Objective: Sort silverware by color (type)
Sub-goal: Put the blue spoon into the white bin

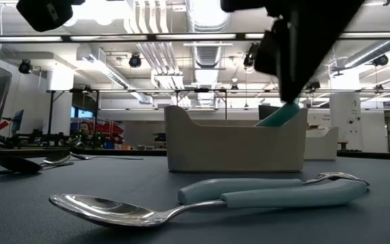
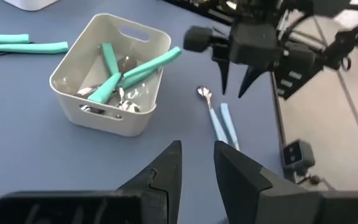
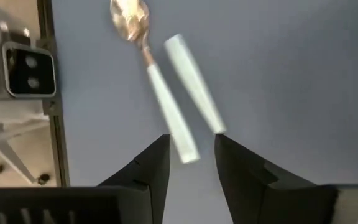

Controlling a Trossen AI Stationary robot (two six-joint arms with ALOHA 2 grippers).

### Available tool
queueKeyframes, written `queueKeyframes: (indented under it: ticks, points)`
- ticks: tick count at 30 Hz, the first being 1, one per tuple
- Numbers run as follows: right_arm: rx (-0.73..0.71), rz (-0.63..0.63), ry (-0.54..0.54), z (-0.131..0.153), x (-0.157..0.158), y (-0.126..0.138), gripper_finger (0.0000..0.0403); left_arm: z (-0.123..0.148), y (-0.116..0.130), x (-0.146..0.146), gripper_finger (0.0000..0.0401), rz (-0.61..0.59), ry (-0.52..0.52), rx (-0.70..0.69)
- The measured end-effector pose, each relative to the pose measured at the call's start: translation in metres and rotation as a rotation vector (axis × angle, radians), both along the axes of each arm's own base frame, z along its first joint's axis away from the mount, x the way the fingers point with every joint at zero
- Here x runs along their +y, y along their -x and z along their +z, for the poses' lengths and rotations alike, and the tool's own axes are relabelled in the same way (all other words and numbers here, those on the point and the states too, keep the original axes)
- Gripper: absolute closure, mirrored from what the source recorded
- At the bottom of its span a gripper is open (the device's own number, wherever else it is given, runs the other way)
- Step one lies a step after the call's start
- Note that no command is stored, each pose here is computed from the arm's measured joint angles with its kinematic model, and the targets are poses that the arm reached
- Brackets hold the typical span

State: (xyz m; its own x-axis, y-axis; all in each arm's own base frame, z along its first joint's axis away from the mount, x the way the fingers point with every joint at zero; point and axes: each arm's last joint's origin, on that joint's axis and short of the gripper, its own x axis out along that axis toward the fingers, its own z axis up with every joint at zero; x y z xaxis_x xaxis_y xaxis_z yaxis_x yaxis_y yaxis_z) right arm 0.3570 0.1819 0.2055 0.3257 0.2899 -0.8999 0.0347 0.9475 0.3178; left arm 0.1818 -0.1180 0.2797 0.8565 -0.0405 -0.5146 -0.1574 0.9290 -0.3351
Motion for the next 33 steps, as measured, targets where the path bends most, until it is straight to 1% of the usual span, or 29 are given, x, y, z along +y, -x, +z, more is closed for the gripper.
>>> queueKeyframes:
  ticks: [4, 8, 14, 19, 26, 31, 33]
  points:
    - [-0.039, 0.042, -0.023, -0.019, 0.022, -0.005, 0.0293, -0.001, 0.003, 0.001, 0.0324, -0.028, -0.026, 0.027]
    - [-0.100, 0.065, -0.052, -0.032, 0.036, -0.012, 0.0292, 0.000, 0.004, 0.003, 0.0324, -0.031, -0.026, 0.022]
    - [-0.060, 0.063, -0.028, -0.053, 0.039, -0.014, 0.0294, 0.001, 0.005, 0.003, 0.0324, -0.043, -0.043, 0.021]
    - [-0.068, 0.059, -0.029, -0.052, 0.039, -0.014, 0.0296, 0.000, 0.005, 0.002, 0.0324, -0.061, -0.029, 0.031]
    - [-0.104, 0.065, -0.039, -0.037, 0.038, -0.013, 0.0298, 0.000, 0.005, 0.002, 0.0324, -0.062, -0.026, 0.032]
    - [-0.113, 0.057, 0.021, -0.042, 0.037, -0.013, 0.0292, 0.000, 0.005, 0.002, 0.0324, -0.062, -0.026, 0.032]
    - [-0.118, 0.073, 0.040, -0.045, 0.037, -0.014, 0.0291, 0.000, 0.005, 0.002, 0.0324, -0.061, -0.026, 0.032]
